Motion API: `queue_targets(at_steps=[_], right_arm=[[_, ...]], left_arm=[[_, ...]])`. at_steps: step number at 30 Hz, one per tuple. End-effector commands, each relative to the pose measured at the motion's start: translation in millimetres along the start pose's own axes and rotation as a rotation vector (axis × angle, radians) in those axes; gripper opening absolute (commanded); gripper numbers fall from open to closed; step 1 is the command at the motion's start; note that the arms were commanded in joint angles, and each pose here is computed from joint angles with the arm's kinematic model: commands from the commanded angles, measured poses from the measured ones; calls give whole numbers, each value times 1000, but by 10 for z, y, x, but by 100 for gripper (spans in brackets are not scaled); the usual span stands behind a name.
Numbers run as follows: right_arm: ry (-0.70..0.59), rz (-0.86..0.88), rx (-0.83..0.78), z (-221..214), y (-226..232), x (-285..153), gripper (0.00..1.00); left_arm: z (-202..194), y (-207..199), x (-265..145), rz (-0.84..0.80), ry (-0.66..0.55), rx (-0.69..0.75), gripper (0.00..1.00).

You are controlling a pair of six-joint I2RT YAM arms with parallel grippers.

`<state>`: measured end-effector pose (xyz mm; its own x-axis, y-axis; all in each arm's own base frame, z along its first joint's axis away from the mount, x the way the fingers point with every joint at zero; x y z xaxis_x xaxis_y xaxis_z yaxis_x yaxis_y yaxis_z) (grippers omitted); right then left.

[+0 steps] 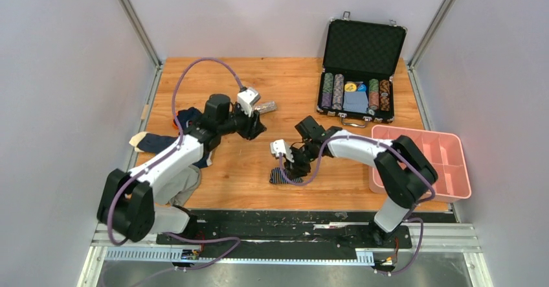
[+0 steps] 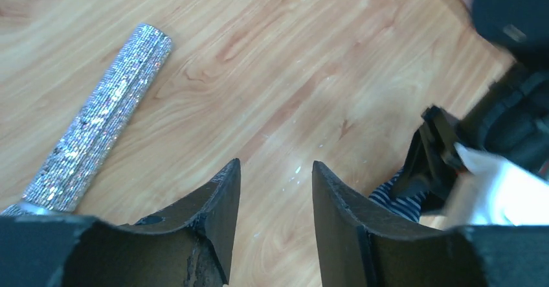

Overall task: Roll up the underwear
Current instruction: Roll the underwear to the center of the board.

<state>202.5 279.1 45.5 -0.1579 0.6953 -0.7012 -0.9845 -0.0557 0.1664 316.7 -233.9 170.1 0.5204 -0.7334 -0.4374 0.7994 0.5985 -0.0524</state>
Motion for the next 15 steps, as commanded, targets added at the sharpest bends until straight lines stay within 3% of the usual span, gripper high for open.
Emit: queue_targets(at_steps=[1, 8, 15], right_arm=[[190, 126, 269, -503, 99, 0, 0], [170, 152, 462, -720, -77, -34, 0], [209, 174, 535, -771, -123, 17, 0]], left_arm=[[-180, -262, -122, 27, -25, 323, 52], [-490, -1145, -153, -144, -170, 887, 55], [-623, -1491, 222, -169, -215, 1056, 59]])
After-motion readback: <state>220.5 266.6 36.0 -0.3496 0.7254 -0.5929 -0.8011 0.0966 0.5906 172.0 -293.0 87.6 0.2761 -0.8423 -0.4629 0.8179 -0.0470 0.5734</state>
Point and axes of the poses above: each gripper's point midway between its finger pads, its own x axis out along the fingers, its own y axis along the line the jaws close on, z = x × y, the point moved 1 cm from there along -x, back along the fingers, and after that the axes turned 10 degrees about x, right-handed, at the moved point
